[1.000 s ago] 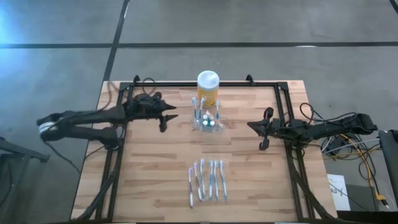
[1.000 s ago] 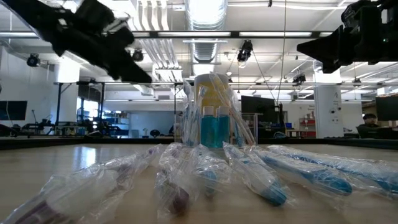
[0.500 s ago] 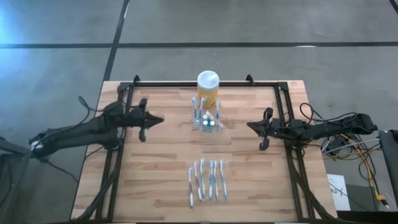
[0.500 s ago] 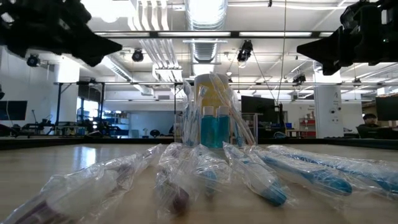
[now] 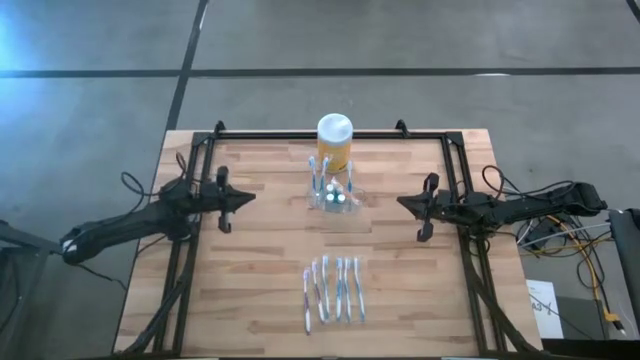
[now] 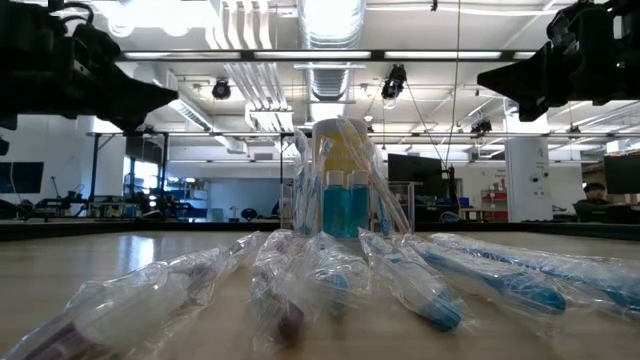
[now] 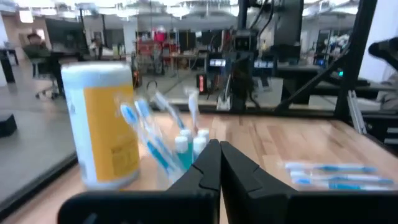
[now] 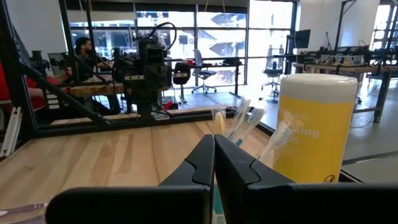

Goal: Pick & Place toothbrushing station
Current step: Put the blue toothbrush into the transparent organizer

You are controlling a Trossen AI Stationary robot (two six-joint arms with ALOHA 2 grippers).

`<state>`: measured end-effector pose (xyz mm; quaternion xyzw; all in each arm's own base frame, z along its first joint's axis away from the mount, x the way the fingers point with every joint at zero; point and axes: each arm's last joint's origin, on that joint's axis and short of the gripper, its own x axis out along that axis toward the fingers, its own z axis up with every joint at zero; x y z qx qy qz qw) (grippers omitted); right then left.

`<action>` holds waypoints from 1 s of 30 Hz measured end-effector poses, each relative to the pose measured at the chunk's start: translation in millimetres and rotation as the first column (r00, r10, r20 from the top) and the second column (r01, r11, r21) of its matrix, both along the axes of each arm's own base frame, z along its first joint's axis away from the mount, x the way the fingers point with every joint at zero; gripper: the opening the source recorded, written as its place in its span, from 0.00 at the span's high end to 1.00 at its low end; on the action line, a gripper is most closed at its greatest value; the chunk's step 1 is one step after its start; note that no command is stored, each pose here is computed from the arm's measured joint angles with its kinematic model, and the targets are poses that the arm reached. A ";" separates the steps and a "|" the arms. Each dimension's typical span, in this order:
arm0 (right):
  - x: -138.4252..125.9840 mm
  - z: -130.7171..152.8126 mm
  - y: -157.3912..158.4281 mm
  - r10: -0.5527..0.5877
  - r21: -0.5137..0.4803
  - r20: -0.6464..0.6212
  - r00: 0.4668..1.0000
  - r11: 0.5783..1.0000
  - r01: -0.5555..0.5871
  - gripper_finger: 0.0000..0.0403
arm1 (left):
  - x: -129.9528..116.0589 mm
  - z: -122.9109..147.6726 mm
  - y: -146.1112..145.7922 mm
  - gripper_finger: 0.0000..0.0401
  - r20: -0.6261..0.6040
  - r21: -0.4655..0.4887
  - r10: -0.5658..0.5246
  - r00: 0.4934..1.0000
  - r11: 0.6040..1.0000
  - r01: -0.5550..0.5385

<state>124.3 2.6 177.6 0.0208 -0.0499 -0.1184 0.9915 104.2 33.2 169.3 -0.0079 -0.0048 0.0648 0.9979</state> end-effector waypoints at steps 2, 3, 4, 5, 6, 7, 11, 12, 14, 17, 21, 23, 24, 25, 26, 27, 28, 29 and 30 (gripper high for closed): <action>0.0 0.0 0.0 -0.001 -0.001 0.000 1.000 1.000 0.001 0.98 | -0.2 -2.0 -0.1 1.00 -0.018 -0.009 0.000 1.000 1.000 0.000; 0.0 0.0 0.0 0.000 -0.001 0.000 1.000 1.000 0.000 0.98 | -0.3 -1.5 -0.1 1.00 -0.013 -0.007 0.001 1.000 1.000 -0.001; 0.0 0.0 0.0 0.000 -0.001 -0.001 1.000 1.000 0.000 0.98 | -0.4 -1.2 -0.1 1.00 -0.011 -0.006 0.001 1.000 1.000 -0.001; 0.0 0.0 0.0 0.000 -0.001 0.000 1.000 1.000 0.000 0.98 | -0.5 -1.0 -0.2 1.00 -0.009 -0.003 0.001 1.000 1.000 -0.001; 0.0 0.0 0.0 0.000 -0.002 -0.001 1.000 1.000 0.000 0.98 | -0.6 -0.9 -0.2 1.00 -0.009 0.002 0.000 1.000 1.000 0.000; 0.0 0.0 0.0 -0.001 -0.004 -0.001 1.000 1.000 0.001 0.98 | -0.7 -0.8 -0.2 1.00 -0.008 0.005 0.000 1.000 1.000 0.000; 0.0 0.0 0.0 0.000 -0.003 -0.001 1.000 1.000 0.000 0.98 | -0.8 -0.7 -0.6 1.00 -0.023 0.000 -0.008 1.000 1.000 0.008; 0.0 0.0 0.0 0.000 -0.004 -0.001 1.000 1.000 0.000 0.98 | -1.0 0.4 -0.6 1.00 -0.033 -0.003 -0.009 0.999 1.000 0.009; 0.0 -0.1 0.0 -0.002 -0.018 -0.005 1.000 1.000 0.002 0.98 | -1.9 5.1 -1.0 0.99 -0.054 0.002 -0.009 0.998 1.000 0.010; 0.1 -0.9 0.0 -0.002 -0.026 -0.017 1.000 1.000 0.002 0.98 | -4.3 9.7 -1.9 0.99 -0.123 0.000 -0.011 0.992 1.000 0.011; 0.1 -1.0 0.0 -0.002 -0.024 -0.017 1.000 1.000 0.002 0.98 | -5.7 8.0 -2.4 1.00 -0.178 -0.008 -0.013 0.984 1.000 0.012; 0.2 -1.4 0.0 -0.002 -0.023 -0.021 1.000 1.000 0.002 0.98 | -5.6 7.3 -2.4 1.00 -0.177 -0.019 -0.012 0.984 1.000 0.009; 0.3 -2.2 0.1 -0.001 -0.016 -0.027 1.000 1.000 0.000 0.98 | -5.6 7.4 -2.4 0.99 -0.176 -0.022 -0.012 0.984 1.000 0.008; 0.4 -3.0 0.1 0.002 -0.007 -0.034 0.999 1.000 -0.002 0.98 | -5.6 7.5 -2.4 0.99 -0.175 -0.025 -0.012 0.985 1.000 0.008; 0.5 -3.9 0.2 0.005 0.000 -0.041 0.999 1.000 -0.005 0.98 | -5.6 7.7 -2.4 0.99 -0.172 -0.024 -0.012 0.985 1.000 0.008; 0.5 -4.5 0.2 0.006 0.006 -0.046 0.999 1.000 -0.006 0.98 | -5.5 8.1 -2.3 0.99 -0.168 -0.023 -0.011 0.986 1.000 0.007; 0.5 -4.9 0.2 0.007 0.014 -0.048 0.999 1.000 -0.007 0.98 | -5.4 8.5 -2.3 1.00 -0.165 -0.022 -0.011 0.986 1.000 0.008; 0.5 -5.1 0.2 0.008 0.023 -0.048 0.999 1.000 -0.007 0.98 | -5.4 8.6 -2.3 1.00 -0.164 -0.021 -0.011 0.986 1.000 0.008; 0.5 -5.3 0.2 0.009 0.031 -0.048 0.999 1.000 -0.007 0.98 | -5.4 8.5 -2.3 1.00 -0.164 -0.021 -0.012 0.986 1.000 0.009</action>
